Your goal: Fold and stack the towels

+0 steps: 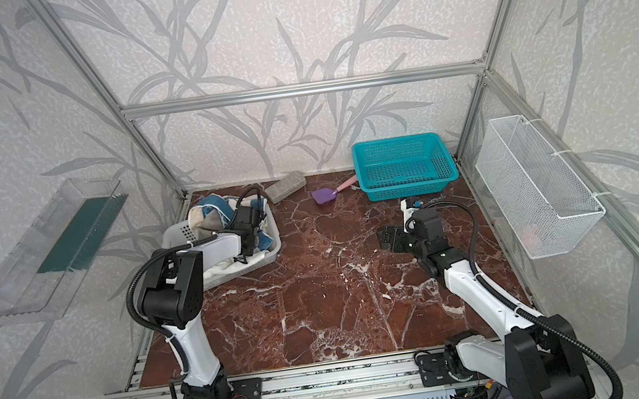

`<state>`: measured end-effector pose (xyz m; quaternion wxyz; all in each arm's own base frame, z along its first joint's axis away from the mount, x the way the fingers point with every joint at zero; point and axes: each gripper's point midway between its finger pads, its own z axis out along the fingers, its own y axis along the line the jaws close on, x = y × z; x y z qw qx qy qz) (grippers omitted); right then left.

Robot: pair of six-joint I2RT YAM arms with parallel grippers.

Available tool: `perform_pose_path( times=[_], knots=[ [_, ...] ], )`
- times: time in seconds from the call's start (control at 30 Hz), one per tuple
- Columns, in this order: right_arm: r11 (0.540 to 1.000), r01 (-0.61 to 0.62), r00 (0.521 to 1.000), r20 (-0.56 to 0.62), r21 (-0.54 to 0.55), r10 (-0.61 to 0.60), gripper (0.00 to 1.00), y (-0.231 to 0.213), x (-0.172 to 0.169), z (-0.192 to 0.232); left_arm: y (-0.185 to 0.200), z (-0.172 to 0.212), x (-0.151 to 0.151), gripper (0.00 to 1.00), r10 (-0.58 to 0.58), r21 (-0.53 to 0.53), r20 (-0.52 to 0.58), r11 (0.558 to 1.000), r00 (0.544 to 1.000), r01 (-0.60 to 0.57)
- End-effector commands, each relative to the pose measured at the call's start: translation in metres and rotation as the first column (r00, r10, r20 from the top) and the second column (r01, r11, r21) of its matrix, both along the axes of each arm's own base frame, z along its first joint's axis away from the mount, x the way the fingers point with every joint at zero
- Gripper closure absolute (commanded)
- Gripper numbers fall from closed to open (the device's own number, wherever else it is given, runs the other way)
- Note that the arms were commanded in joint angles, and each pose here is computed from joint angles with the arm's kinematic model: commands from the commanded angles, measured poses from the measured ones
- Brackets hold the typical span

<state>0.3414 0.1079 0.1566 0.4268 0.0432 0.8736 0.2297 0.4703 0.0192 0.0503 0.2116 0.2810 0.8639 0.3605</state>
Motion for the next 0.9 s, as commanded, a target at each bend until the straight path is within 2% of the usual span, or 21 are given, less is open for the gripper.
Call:
perform_pose_path(
  times=[0.0, 0.17, 0.2, 0.3, 0.37, 0.43, 0.63, 0.77, 0.87],
  knots=[
    [1.0, 0.013, 0.998, 0.065, -0.015, -0.012, 0.07, -0.001, 0.007, 0.008, 0.011, -0.063, -0.006, 0.7, -0.183, 0.014, -0.185, 0.982, 0.965, 0.189],
    [0.997, 0.013, 0.996, 0.088, -0.077, -0.007, 0.07, 0.005, 0.017, 0.012, 0.014, -0.063, 0.018, 0.67, -0.326, -0.005, -0.104, 0.945, 0.94, 0.328],
    [0.995, 0.016, 0.996, 0.09, -0.096, -0.008, 0.07, 0.006, 0.019, 0.012, 0.017, -0.063, 0.025, 0.66, -0.334, 0.013, -0.094, 0.942, 0.938, 0.336],
    [0.988, 0.015, 0.996, 0.091, -0.154, -0.002, 0.07, 0.016, 0.024, 0.011, 0.035, -0.066, 0.044, 0.67, -0.343, 0.133, -0.156, 0.922, 0.927, 0.363],
    [0.986, -0.006, 0.996, 0.082, -0.165, 0.02, 0.07, 0.025, 0.026, 0.012, 0.037, -0.055, 0.052, 0.66, -0.356, 0.157, -0.13, 0.914, 0.925, 0.374],
    [0.987, -0.016, 0.998, 0.065, -0.162, 0.026, 0.07, 0.031, 0.027, 0.01, 0.037, -0.035, 0.057, 0.62, -0.343, 0.149, -0.075, 0.925, 0.936, 0.351],
    [0.995, -0.049, 0.997, 0.047, -0.084, 0.053, 0.07, 0.048, 0.028, 0.016, 0.035, 0.033, 0.048, 0.36, -0.227, 0.012, 0.041, 0.974, 0.973, 0.226],
    [0.995, -0.08, 0.996, 0.042, -0.056, 0.083, 0.07, 0.055, 0.025, 0.025, 0.038, 0.083, 0.039, 0.33, -0.13, -0.055, 0.118, 0.989, 0.985, 0.137],
    [0.994, -0.103, 0.994, 0.038, -0.044, 0.105, 0.07, 0.059, 0.024, 0.029, 0.024, 0.113, 0.032, 0.33, -0.075, -0.221, 0.157, 0.969, 0.985, 0.109]
  ],
)
